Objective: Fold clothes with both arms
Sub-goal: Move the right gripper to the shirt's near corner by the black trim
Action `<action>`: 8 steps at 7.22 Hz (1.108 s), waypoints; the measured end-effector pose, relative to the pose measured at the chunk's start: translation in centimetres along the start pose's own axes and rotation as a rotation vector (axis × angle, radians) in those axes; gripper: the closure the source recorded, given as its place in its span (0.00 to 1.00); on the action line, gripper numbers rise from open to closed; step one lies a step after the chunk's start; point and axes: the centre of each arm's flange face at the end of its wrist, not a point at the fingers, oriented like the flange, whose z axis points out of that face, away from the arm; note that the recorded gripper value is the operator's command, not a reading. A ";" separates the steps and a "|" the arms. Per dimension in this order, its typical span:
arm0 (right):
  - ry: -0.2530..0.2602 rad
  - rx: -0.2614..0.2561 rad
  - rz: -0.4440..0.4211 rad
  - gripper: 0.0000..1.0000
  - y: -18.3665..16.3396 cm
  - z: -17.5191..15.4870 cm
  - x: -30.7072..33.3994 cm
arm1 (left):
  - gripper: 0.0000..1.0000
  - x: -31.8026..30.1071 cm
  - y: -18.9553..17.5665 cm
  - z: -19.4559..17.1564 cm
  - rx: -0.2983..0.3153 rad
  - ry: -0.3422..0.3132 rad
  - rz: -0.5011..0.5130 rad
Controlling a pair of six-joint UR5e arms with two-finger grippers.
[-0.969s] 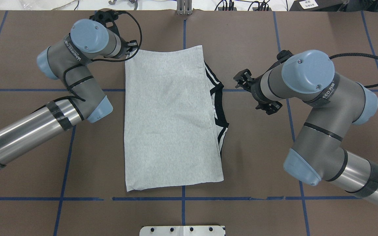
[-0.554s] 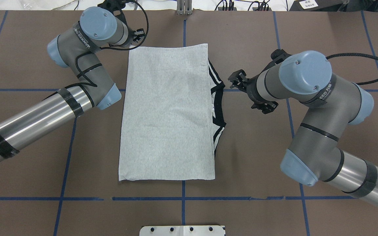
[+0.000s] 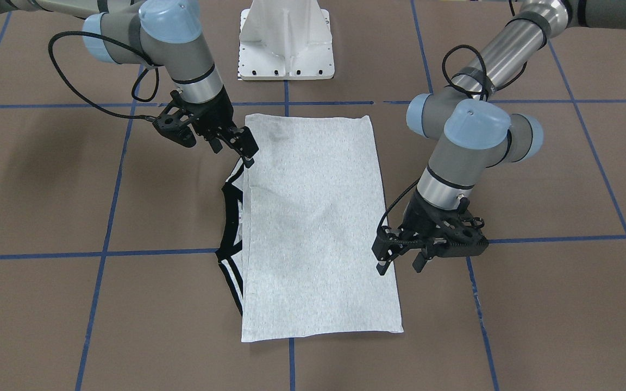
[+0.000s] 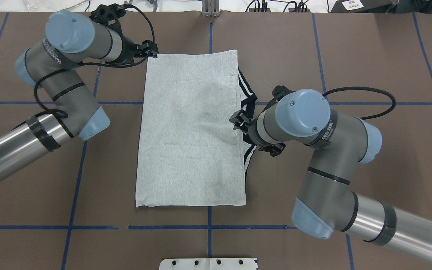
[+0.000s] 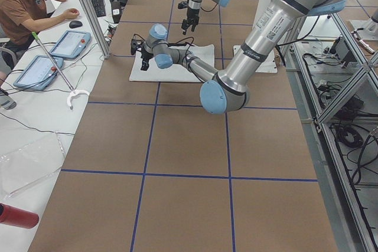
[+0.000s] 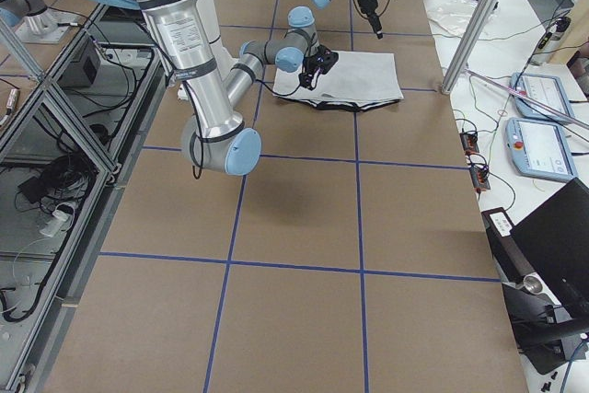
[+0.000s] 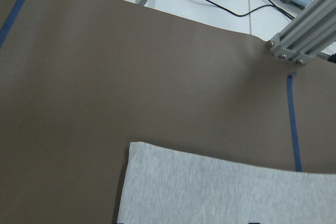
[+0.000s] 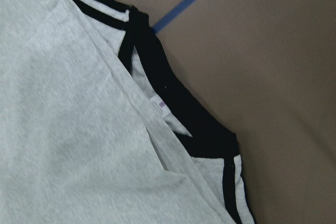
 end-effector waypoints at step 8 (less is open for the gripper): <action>0.107 -0.056 0.131 0.04 10.5 5.8 3.5 | 0.17 -1.5 1.1 -1.7 -0.005 0.014 -0.005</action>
